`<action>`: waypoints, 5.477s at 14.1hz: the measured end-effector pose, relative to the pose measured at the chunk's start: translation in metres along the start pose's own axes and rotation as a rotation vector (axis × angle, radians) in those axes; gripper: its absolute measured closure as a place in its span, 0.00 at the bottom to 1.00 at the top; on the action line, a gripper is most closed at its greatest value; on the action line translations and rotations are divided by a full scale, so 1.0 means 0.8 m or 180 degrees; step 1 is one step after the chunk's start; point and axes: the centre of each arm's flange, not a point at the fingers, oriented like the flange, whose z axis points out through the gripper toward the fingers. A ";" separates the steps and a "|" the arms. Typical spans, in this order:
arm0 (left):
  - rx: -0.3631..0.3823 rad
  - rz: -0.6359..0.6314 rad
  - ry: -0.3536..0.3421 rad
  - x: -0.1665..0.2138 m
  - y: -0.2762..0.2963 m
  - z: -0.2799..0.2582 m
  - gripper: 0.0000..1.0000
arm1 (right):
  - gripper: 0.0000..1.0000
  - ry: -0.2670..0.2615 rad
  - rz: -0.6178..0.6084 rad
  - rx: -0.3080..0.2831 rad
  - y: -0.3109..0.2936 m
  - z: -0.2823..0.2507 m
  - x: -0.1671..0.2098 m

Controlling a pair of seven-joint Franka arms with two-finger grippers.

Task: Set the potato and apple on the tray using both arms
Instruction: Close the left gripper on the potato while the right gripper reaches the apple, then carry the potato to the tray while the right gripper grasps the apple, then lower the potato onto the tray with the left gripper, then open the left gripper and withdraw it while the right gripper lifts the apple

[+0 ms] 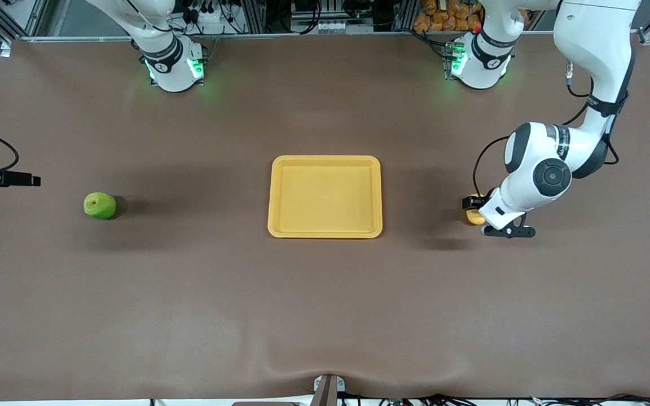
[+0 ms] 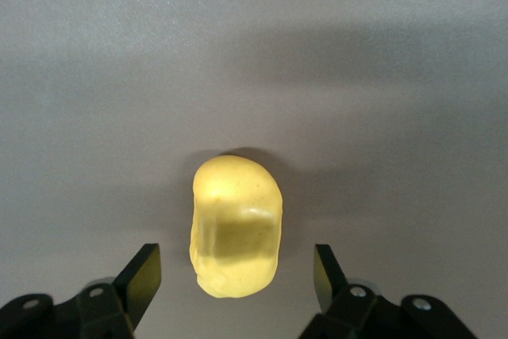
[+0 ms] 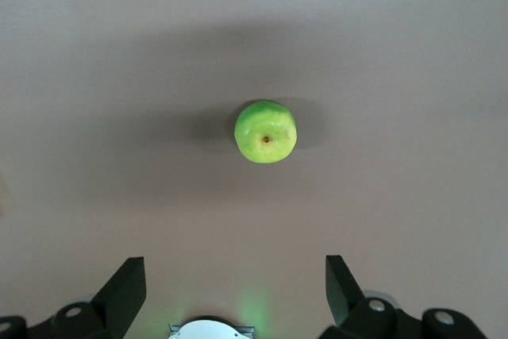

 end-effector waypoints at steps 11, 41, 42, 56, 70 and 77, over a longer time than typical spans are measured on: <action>0.0106 0.0119 -0.0022 0.004 -0.002 0.042 0.37 | 0.00 -0.0059 0.0037 0.0016 0.019 0.061 0.046; -0.0006 -0.0132 0.0101 -0.025 0.389 -0.059 0.50 | 0.00 -0.0048 0.0100 0.0050 0.053 0.258 0.075; -0.0011 -0.0200 0.0094 -0.028 0.403 -0.053 0.50 | 0.00 -0.0057 0.0107 0.0061 0.053 0.263 0.074; 0.0139 -0.0313 -0.0074 -0.046 0.438 0.009 0.50 | 0.00 0.0017 0.0072 0.0163 0.049 0.335 0.067; 0.0372 -0.0284 -0.0183 -0.046 0.428 0.018 0.06 | 0.11 -0.0183 -0.0403 0.0213 -0.022 0.236 0.069; 0.0523 -0.0439 -0.0249 -0.001 0.365 -0.141 0.00 | 0.11 -0.0296 -0.0353 0.0229 -0.089 0.194 0.069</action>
